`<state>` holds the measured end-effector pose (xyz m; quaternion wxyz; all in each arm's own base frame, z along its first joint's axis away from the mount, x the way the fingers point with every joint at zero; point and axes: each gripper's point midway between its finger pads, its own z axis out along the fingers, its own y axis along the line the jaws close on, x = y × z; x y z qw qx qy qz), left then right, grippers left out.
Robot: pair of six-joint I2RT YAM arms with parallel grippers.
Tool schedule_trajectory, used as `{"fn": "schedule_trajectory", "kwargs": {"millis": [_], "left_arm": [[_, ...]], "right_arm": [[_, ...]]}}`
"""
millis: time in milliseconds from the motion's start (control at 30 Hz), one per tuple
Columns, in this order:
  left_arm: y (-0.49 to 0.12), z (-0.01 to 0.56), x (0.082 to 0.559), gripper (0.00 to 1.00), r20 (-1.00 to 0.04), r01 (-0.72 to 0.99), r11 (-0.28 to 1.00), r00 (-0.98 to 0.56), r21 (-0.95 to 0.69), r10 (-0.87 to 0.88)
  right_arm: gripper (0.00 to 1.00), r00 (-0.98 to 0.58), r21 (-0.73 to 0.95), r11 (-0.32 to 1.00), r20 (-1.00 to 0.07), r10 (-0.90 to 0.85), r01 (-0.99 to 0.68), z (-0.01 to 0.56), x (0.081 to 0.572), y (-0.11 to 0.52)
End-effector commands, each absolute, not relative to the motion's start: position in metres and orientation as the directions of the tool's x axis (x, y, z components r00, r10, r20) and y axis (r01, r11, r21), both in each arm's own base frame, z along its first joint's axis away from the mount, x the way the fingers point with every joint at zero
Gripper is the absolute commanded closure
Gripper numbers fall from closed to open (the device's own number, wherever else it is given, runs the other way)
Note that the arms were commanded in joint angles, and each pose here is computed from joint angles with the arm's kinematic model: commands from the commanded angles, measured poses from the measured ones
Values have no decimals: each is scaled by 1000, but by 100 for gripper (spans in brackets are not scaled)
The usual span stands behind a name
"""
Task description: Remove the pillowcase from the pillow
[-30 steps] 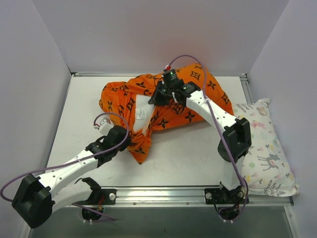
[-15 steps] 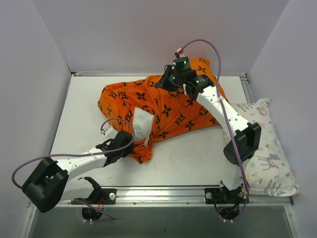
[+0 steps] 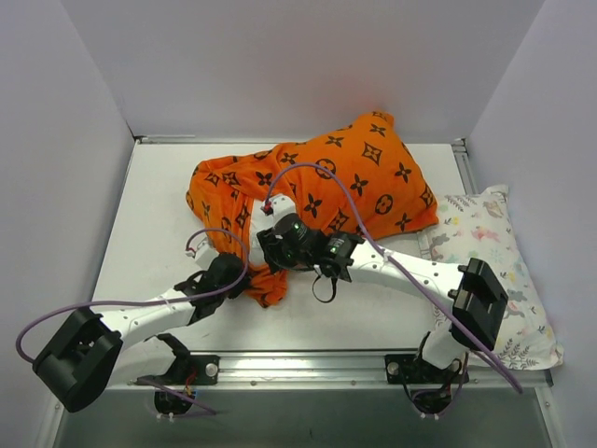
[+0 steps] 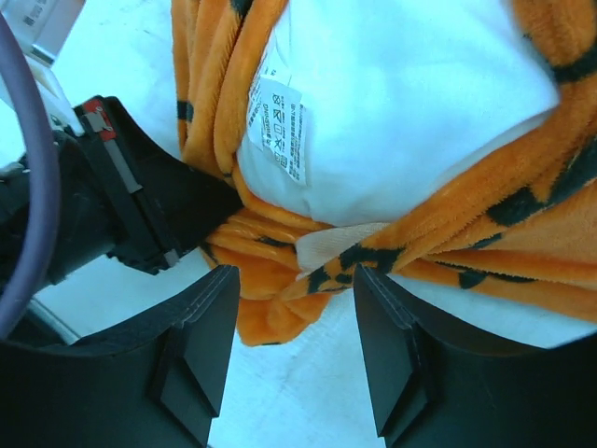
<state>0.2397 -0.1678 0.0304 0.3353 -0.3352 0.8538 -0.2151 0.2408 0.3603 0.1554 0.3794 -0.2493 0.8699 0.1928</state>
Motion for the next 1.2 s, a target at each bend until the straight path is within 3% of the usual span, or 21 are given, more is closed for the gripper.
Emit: {"fn": "schedule_trajectory", "kwargs": {"millis": [0, 333, 400, 433, 567, 700, 900, 1000, 1067, 1100, 1167], "left_arm": [[-153, 5, 212, 100, -418, -454, 743, -626, -491, -659], [-151, 16, 213, 100, -434, -436, 739, -612, -514, -662], [-150, 17, 212, 100, -436, -432, 742, -613, -513, -659], [-150, 18, 213, 100, -437, -431, 742, -613, -513, -658], [-149, 19, 212, 100, -439, -430, 746, -615, -509, -655], [-149, 19, 210, 100, -432, -435, 739, -613, -515, -661], [-144, 25, 209, 100, -432, -439, 722, -593, -534, -680], [-146, 28, 209, 100, -428, -433, 717, -591, -547, -684], [-147, 30, 210, 100, -427, -429, 714, -590, -553, -685], [-147, 31, 210, 100, -426, -430, 713, -589, -554, -686], [-147, 31, 210, 100, -425, -430, 713, -590, -554, -686]], "right_arm": [[46, -407, 22, 810, -872, -271, -586, 184, 271, 372], [36, -289, -192, 768, -849, -442, -611, 150, 294, 389], [30, -270, -207, 751, -846, -459, -627, 141, 291, 387], [20, -257, -213, 745, -849, -461, -633, 141, 291, 387], [7, -212, -295, 678, -801, -559, -673, 121, 290, 392], [6, -234, -347, 682, -759, -607, -644, 103, 300, 390], [6, -288, -282, 689, -756, -588, -668, 69, 300, 387], [13, -331, -245, 704, -749, -574, -666, 56, 305, 390], [41, -359, -244, 715, -732, -579, -655, 51, 314, 387], [63, -388, -216, 736, -736, -555, -642, 50, 315, 388], [88, -405, -217, 751, -732, -547, -623, 53, 320, 388]]}}
